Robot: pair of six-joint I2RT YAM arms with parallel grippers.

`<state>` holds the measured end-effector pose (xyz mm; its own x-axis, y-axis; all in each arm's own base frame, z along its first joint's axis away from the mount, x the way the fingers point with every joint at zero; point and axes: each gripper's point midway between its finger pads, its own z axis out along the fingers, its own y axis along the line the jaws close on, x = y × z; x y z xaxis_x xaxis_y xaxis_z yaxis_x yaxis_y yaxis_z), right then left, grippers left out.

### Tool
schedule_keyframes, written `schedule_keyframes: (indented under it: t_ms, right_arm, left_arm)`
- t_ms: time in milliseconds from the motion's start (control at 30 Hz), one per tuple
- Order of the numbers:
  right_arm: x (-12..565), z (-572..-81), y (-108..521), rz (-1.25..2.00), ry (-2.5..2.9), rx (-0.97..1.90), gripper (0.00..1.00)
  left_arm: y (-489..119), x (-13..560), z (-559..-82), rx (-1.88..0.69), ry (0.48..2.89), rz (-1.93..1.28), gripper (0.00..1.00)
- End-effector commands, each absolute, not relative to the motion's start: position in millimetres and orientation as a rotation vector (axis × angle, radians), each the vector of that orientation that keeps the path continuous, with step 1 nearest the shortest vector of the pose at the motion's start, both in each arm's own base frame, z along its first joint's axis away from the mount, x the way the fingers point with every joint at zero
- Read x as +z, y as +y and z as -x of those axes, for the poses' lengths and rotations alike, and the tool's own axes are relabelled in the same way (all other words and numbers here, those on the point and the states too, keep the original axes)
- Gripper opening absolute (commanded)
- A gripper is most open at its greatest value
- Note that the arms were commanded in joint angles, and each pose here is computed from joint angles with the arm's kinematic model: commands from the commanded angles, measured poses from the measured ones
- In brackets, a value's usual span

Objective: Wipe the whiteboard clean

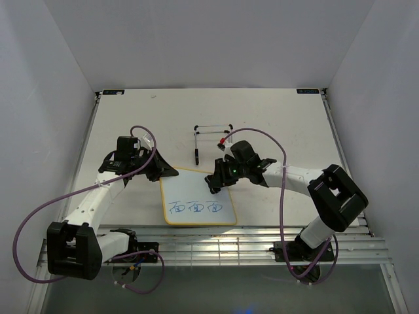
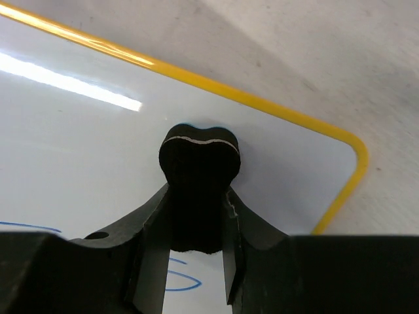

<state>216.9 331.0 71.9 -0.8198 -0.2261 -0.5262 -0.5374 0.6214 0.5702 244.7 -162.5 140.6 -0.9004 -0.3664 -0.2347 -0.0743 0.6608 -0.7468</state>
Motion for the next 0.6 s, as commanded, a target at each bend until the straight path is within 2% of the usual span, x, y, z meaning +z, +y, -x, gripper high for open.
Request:
schedule_keyframes:
  t_ms: [0,433,500,567]
  right_arm:
    - [-20.5,-184.8,249.0,0.604,2.763,0.68,0.14]
    - [-32.0,-173.9,224.4,0.555,2.785,0.675,0.14]
    - [-26.6,-172.2,229.0,0.56,2.759,0.727,0.13]
    - [-6.4,-172.6,250.2,0.593,2.658,0.896,0.13]
  left_arm:
    - [-104.6,101.4,-270.7,-0.543,2.482,0.218,0.0]
    - [-104.0,100.5,-270.6,-0.535,2.484,0.224,0.0]
    - [-104.6,99.6,-270.7,-0.538,2.489,0.224,0.0]
    - [-105.2,98.8,-270.4,-0.54,2.492,0.222,0.0]
